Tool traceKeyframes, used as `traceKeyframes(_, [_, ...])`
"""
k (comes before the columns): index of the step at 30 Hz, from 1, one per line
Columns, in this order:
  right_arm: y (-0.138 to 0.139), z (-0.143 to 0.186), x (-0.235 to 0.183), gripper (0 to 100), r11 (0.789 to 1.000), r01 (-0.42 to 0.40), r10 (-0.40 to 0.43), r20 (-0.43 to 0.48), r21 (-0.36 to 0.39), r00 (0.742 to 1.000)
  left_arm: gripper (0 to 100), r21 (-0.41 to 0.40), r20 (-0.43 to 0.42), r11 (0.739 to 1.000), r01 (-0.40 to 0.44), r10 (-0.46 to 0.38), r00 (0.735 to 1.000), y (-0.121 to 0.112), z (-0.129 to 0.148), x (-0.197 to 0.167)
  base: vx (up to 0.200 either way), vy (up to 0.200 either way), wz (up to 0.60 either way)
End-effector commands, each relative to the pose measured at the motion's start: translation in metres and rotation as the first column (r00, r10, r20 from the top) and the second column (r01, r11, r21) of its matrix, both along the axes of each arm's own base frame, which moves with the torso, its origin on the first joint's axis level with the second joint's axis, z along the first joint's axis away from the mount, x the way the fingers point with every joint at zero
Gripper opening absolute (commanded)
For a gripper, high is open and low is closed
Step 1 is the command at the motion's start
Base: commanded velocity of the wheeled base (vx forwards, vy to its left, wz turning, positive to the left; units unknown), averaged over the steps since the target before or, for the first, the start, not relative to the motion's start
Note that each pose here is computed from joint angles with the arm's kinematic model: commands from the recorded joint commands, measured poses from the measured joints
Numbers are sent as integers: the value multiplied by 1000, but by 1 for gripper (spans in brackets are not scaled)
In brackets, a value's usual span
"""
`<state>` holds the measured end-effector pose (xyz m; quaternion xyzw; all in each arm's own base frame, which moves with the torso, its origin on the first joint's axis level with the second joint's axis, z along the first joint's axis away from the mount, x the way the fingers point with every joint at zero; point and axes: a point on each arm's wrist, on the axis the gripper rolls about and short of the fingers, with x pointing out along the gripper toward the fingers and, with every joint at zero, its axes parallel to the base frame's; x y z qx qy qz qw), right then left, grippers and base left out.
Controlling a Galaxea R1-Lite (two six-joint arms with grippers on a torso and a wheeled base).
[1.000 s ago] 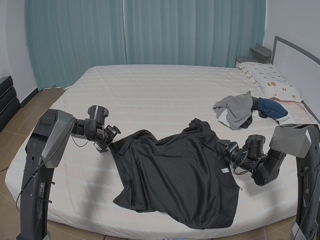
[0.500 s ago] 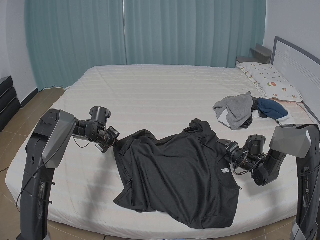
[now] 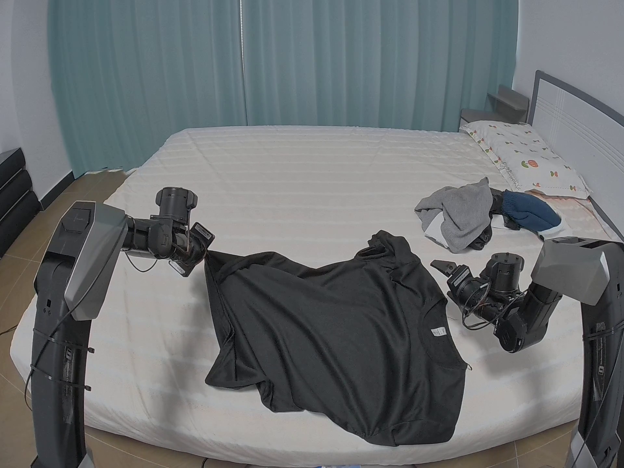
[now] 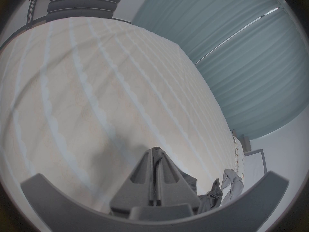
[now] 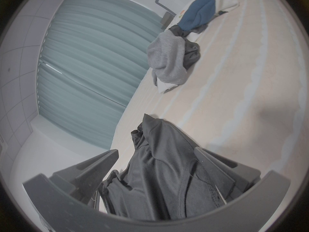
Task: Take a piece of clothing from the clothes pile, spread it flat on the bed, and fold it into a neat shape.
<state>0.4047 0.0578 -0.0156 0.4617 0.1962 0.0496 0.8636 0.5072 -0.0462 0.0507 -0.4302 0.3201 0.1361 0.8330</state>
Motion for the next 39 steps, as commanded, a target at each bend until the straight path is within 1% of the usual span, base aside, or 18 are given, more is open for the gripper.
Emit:
traceKeyframes(1, [5,-11,12,100,999,-24,24,-13,-44,1000,0,2,21,1000,-5,5,1000,4,11,-1,0,0,0])
traceKeyframes(2, [7,-16,18,100,996,-40,38,-31,-78,999,0,2,21,1000,-11,11,1000,7,14,-2,0,0,0])
traceKeyframes(4, [6,-22,24,100,995,-44,39,-52,-95,998,0,2,21,1000,-11,11,1000,7,15,-3,0,0,0])
traceKeyframes(11, [-2,-25,43,100,994,-32,22,-100,-101,995,0,4,11,1000,-14,14,1000,8,14,-4,0,0,0])
traceKeyframes(15, [-3,-23,55,100,995,-29,20,-88,-98,996,0,4,-6,1000,-10,10,1000,7,12,-5,0,0,0])
traceKeyframes(16, [-2,-23,57,0,995,-32,23,-86,-98,996,0,4,-9,1000,-10,10,1000,7,12,-5,0,0,0])
traceKeyframes(19, [-1,-22,59,0,994,-56,46,-105,-98,993,0,6,-15,1000,-11,11,1000,7,11,-5,0,0,0])
traceKeyframes(23, [-2,-23,64,0,986,-78,64,-101,-145,993,0,6,-20,1000,-11,11,1000,7,9,-5,0,0,0])
traceKeyframes(25, [-6,-22,68,0,985,-75,61,-94,-157,994,0,6,-20,1000,-11,11,1000,7,9,-5,0,0,0])
traceKeyframes(28, [-12,-12,76,0,986,-57,49,-53,-160,997,0,7,-25,1000,-11,11,1000,7,8,-5,0,0,0])
traceKeyframes(29, [-12,-12,76,0,986,-57,49,-53,-160,997,0,7,-25,1000,-11,11,1000,7,8,-5,0,0,0])
traceKeyframes(35, [-33,13,96,0,987,7,-2,34,-158,999,0,9,-27,1000,-9,9,1000,7,6,-5,0,0,0])
traceKeyframes(39, [-37,21,103,0,987,21,-11,66,-157,998,0,11,-32,1000,-6,6,999,6,2,-4,0,0,0])
